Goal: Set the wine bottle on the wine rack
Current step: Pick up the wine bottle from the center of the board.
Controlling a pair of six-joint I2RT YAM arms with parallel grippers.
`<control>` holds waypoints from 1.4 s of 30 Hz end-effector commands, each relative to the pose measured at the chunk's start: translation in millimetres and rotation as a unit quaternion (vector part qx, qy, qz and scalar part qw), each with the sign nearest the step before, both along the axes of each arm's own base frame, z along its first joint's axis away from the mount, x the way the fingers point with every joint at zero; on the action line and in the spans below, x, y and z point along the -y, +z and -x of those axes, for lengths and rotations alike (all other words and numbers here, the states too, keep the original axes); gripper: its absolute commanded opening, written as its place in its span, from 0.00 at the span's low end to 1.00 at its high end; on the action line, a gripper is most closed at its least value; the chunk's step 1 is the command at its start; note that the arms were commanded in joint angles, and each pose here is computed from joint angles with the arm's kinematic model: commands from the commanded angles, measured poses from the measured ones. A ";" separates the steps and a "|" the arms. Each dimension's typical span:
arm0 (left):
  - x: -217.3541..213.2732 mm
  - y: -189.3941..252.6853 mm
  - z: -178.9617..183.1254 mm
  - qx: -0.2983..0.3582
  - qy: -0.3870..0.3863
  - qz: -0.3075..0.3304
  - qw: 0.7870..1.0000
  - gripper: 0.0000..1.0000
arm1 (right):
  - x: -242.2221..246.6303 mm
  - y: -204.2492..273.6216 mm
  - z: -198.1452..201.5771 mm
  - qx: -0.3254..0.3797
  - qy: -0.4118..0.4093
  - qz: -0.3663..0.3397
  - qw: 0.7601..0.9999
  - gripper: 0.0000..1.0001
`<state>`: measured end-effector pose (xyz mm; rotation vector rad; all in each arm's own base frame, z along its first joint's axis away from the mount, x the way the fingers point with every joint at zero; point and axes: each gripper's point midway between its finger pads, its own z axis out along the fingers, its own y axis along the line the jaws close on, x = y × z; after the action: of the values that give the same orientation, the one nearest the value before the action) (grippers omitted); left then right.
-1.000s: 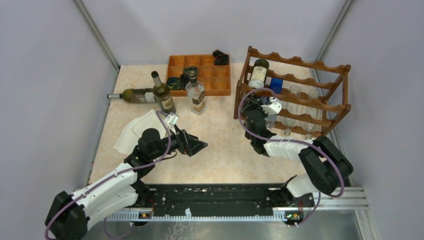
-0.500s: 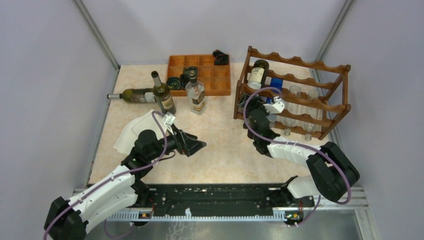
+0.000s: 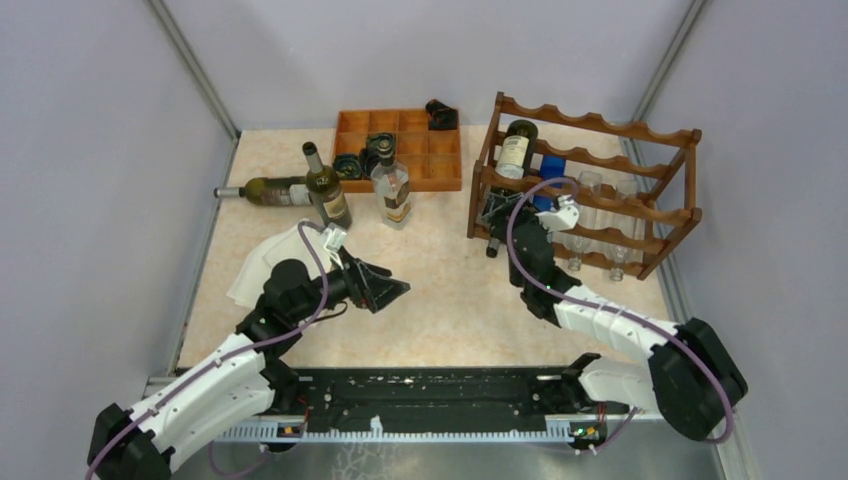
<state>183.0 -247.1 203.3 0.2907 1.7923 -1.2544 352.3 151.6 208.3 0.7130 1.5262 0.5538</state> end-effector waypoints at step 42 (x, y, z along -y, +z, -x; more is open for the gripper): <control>-34.8 90.5 -263.1 0.077 0.214 -0.467 0.855 0.91 | -100.1 -14.2 122.7 0.045 0.488 0.193 0.850 0.84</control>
<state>445.6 -221.1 298.7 0.4275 2.0301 -0.1317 227.0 244.0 176.9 -0.4463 1.8506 0.9267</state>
